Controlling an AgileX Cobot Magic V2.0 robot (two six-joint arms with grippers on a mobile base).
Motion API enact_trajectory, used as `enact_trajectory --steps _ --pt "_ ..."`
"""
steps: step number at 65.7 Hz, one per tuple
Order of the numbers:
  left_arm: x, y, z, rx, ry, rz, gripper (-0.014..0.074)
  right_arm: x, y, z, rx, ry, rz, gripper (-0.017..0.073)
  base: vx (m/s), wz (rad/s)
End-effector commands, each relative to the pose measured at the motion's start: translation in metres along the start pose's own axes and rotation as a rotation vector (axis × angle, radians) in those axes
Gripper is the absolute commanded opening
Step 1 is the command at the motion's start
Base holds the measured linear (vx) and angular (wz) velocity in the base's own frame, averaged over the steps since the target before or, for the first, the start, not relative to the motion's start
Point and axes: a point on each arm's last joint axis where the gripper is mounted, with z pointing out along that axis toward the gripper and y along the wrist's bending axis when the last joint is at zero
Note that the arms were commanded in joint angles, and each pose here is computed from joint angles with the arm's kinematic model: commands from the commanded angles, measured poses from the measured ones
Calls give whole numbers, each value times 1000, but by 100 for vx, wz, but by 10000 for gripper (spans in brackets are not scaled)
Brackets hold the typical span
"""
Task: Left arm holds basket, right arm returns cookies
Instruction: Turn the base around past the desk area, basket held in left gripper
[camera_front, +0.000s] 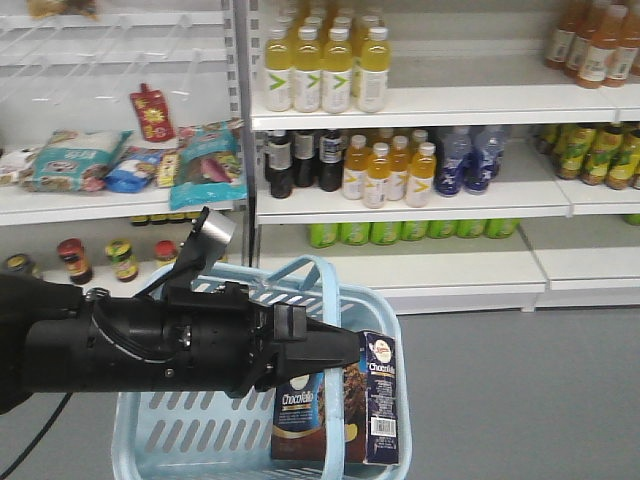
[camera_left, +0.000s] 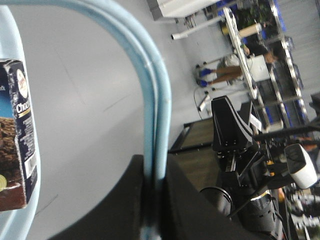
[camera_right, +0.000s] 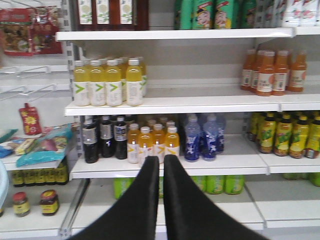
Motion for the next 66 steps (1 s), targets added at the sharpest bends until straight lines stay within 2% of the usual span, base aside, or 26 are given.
enact_trajectory --steps 1,66 --pt "-8 -29 -9 142 -45 -13 -3 -1 1 0 -6 -64 -17 -10 28 -60" --pt "-9 -28 -9 129 -56 -13 -3 -1 1 0 -6 -64 -17 -10 21 -78"
